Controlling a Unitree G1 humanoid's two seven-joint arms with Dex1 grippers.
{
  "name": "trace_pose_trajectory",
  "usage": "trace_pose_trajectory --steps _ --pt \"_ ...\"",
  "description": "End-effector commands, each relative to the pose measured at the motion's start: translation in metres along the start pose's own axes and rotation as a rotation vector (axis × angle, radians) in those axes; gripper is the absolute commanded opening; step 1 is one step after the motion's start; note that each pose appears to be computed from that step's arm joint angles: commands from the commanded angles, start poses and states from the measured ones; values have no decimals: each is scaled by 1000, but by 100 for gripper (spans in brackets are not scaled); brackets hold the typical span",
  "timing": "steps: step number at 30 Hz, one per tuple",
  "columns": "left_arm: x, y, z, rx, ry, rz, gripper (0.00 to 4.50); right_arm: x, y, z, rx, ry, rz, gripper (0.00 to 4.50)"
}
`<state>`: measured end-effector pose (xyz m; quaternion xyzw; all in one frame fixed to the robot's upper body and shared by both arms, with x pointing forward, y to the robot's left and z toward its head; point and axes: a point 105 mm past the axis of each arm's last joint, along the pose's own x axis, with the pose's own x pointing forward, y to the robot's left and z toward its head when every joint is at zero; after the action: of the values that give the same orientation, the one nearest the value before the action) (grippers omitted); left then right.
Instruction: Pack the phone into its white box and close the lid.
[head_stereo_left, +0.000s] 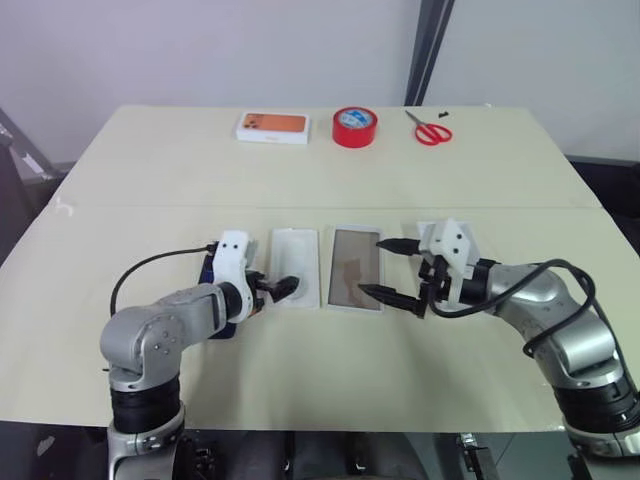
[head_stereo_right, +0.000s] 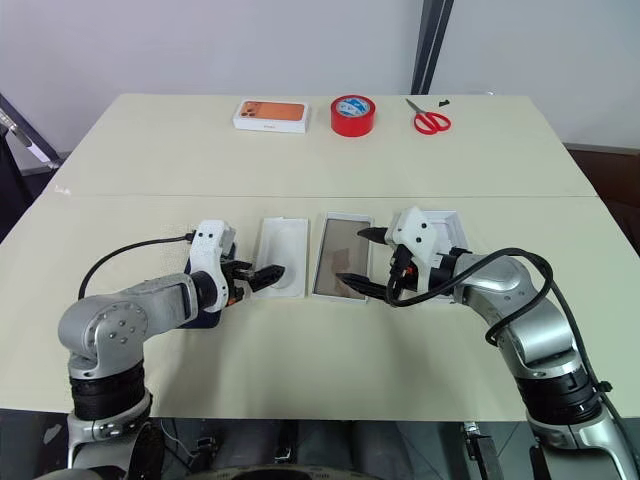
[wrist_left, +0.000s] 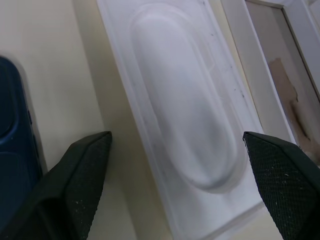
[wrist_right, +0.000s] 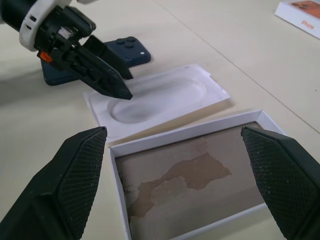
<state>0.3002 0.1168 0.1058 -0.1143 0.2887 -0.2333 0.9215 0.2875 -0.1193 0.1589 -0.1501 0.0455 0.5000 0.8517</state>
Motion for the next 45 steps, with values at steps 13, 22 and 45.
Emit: trace_pose_trajectory --steps 13,22,45 --pt "-8 29 30 -167 -151 63 2 1 8 0 -64 26 -7 450" --pt "-22 25 59 -256 -305 -38 2 13 29 -28 -129 194 148 450" --pt "-29 -4 60 -315 -313 -198 0 58 56 -29 -291 218 251 4"
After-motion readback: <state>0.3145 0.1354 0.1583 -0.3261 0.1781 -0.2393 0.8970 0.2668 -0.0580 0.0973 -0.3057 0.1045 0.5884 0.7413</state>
